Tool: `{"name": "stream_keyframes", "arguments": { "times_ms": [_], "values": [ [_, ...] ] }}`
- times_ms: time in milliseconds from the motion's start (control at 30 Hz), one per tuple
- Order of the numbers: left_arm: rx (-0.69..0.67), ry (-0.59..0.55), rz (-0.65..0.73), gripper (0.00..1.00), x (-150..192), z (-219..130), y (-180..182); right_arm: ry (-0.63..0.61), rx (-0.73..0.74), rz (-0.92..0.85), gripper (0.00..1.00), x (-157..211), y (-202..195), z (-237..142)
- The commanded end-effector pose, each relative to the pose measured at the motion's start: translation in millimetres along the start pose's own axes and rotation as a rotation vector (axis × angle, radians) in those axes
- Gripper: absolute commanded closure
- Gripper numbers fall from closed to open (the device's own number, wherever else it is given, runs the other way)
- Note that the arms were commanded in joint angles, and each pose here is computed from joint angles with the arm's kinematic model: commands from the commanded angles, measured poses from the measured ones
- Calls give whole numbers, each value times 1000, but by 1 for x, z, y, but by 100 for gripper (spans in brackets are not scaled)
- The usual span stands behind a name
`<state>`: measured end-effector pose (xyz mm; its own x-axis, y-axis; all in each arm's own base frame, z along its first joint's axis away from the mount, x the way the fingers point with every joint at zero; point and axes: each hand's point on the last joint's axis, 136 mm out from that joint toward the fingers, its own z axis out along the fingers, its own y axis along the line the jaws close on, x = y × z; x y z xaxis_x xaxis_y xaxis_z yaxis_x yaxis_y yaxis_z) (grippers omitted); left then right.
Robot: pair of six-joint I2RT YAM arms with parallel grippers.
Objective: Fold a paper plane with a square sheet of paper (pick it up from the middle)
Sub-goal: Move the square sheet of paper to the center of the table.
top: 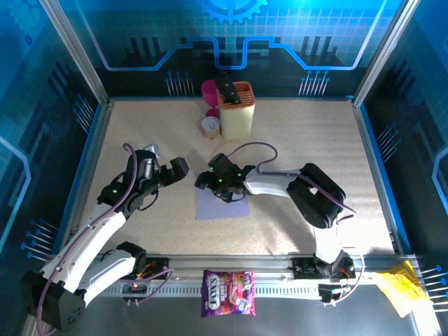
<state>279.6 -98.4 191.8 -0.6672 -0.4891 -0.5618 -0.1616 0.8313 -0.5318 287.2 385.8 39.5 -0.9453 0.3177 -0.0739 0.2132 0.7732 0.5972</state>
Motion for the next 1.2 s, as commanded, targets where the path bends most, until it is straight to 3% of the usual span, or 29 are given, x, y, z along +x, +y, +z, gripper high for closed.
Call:
{"name": "stream_keyframes", "arguments": {
  "times_ms": [0,233,500,700,967,1167],
  "values": [
    [21,17,-15,0,-1,-4,-9,53,9,-40,13,15,6,6],
    [68,40,-37,0,1,-6,-19,-84,-3,-203,9,-14,24,-61],
    [86,65,-32,0,22,2,-44,-212,64,-285,2,-50,-17,-134],
    [-81,125,2,0,55,28,-47,-256,117,-329,1,-68,-60,-172],
    [-220,169,110,0,94,60,-63,-307,246,-343,1,-73,-111,-191],
    [-337,286,85,0,127,85,-49,-305,193,-257,1,-74,-139,-194]
  ]
}}
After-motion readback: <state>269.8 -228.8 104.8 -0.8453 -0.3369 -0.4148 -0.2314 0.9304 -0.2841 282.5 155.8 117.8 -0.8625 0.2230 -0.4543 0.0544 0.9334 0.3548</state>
